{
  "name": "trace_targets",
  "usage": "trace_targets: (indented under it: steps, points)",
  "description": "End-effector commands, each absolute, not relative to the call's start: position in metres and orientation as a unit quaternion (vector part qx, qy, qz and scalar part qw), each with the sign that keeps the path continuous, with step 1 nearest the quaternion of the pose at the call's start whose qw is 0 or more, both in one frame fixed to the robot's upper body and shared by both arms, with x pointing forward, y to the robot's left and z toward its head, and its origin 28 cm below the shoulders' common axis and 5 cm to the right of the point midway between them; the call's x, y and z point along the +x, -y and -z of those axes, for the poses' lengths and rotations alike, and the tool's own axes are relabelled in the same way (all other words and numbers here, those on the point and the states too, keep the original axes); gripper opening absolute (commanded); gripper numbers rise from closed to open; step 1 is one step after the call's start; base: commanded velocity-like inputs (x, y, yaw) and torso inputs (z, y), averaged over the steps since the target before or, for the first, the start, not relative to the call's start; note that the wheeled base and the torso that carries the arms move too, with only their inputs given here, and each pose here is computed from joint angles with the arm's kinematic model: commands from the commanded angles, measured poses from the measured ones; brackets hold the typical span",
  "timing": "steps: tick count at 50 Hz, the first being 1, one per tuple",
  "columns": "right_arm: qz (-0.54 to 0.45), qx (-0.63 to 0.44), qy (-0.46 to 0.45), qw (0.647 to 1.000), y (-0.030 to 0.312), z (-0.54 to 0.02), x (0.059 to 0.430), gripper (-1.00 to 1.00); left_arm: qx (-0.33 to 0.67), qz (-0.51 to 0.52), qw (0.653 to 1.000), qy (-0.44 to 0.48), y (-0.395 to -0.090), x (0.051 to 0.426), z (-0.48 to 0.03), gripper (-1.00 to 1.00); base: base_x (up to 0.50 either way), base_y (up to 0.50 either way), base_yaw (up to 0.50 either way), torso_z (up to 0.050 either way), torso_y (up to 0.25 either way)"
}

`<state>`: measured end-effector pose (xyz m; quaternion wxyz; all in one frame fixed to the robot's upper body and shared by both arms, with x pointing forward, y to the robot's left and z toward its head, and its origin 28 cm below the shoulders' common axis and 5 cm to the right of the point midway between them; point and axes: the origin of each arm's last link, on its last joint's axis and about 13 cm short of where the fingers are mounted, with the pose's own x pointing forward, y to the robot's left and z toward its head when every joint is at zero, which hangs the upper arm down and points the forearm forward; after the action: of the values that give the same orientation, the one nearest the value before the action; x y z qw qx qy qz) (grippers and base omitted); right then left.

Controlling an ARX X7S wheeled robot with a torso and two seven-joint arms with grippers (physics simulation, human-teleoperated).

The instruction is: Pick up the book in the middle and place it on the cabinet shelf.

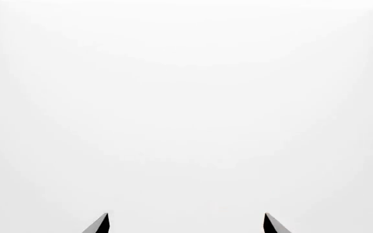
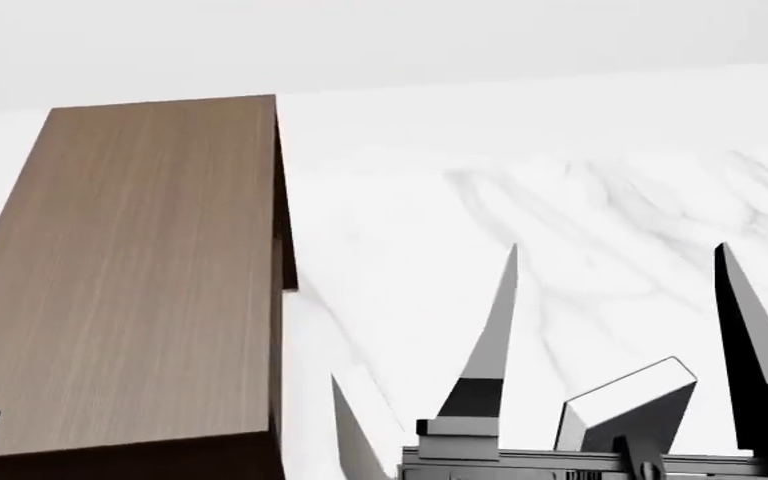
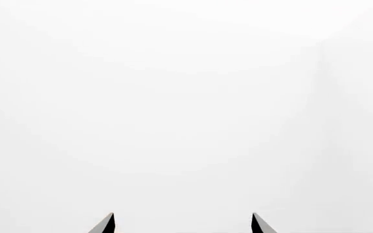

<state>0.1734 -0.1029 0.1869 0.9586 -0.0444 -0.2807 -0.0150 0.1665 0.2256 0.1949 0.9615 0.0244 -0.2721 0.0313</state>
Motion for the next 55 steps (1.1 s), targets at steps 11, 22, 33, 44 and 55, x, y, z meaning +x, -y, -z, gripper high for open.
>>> trace_targets:
  steps: [11, 22, 33, 44, 55]
  points:
    - [0.028, -0.058, 0.269, 0.961, 0.103, -0.1859, 0.1752, 1.0, 0.023, -0.029, 0.962, 0.272, -0.2264, 0.1655, -0.1956, 1.0, 0.0, 0.0, 0.0, 0.05, 0.0]
    - [0.028, -0.059, 0.269, 0.961, 0.1032, -0.1862, 0.1753, 1.0, 0.029, -0.027, 0.961, 0.272, -0.2259, 0.1649, -0.196, 1.0, 0.0, 0.0, 0.0, 0.05, -0.004]
    - [0.028, -0.06, 0.268, 0.961, 0.1032, -0.1861, 0.1758, 1.0, 0.036, -0.025, 0.961, 0.272, -0.2261, 0.1653, -0.1957, 1.0, 0.0, 0.0, 0.0, 0.046, -0.153]
    - [0.028, -0.06, 0.267, 0.961, 0.103, -0.185, 0.1757, 1.0, 0.031, -0.027, 0.961, 0.273, -0.2265, 0.1645, -0.1963, 1.0, 0.0, 0.0, 0.0, 0.043, -0.176]
    - [0.029, -0.059, 0.264, 0.962, 0.1033, -0.1837, 0.1769, 1.0, 0.022, -0.028, 0.961, 0.275, -0.2262, 0.1627, -0.2, 1.0, 0.0, 0.0, 0.0, 0.041, -0.176]
